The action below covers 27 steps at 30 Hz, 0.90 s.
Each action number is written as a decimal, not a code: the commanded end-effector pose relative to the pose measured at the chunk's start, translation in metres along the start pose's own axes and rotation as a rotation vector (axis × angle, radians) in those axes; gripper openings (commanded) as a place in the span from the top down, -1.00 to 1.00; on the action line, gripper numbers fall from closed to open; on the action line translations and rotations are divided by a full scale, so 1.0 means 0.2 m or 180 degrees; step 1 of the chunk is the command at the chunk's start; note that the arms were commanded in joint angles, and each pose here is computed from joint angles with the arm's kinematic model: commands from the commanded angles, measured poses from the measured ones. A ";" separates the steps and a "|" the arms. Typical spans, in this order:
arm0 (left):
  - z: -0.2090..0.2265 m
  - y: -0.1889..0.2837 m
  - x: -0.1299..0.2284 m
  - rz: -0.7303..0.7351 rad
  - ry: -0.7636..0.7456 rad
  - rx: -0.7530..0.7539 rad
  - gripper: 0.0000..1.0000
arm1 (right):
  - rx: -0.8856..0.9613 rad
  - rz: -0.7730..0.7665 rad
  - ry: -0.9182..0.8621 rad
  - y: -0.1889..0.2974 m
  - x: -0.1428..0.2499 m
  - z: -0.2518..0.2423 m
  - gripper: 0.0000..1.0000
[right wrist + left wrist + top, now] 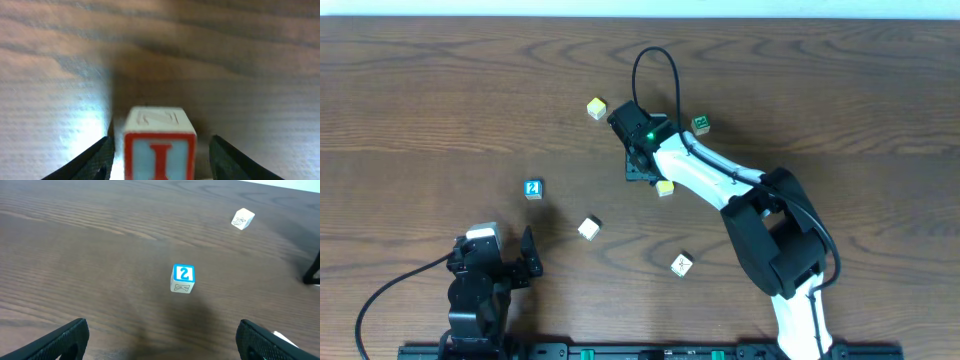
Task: Spell out Ai2
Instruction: 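Carry the red 'I' block to table center and set it down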
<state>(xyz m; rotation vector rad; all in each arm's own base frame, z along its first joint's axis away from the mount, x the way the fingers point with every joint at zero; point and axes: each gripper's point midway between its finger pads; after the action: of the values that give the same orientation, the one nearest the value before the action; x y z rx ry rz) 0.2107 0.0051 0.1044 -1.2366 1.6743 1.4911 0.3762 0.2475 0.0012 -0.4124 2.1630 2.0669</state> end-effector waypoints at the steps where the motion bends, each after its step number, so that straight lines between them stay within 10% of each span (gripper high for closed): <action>1: 0.01 -0.01 0.03 0.0027 -0.0037 -0.0023 -0.91 | -0.0093 -0.0261 -0.0034 0.20 -0.12 -0.02 -0.21; 11: 0.01 -0.01 0.03 0.0026 -0.0037 -0.0023 -0.91 | -0.0031 -0.0198 0.0113 0.27 -0.06 -0.07 -0.10; 17: 0.01 -0.01 0.03 0.0026 -0.0039 -0.0023 -0.91 | -0.0011 -0.0125 0.0133 0.20 0.00 -0.08 0.97; 27: 0.01 -0.01 0.03 0.0026 -0.0037 -0.0023 -0.91 | 0.0018 -0.0068 0.0140 0.11 0.08 -0.11 0.97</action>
<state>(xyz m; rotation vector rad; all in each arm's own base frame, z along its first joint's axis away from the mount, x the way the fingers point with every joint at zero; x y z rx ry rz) 0.2107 0.0051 0.1044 -1.2369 1.6745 1.4910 0.3572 0.2257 0.0241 -0.4778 2.1672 2.0693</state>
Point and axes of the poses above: each gripper's point midway between its finger pads, its own y axis back along the fingers, its own z axis along the line the jaws close on, x = y × z, and after that the axes turned 7 degrees about y, right-handed
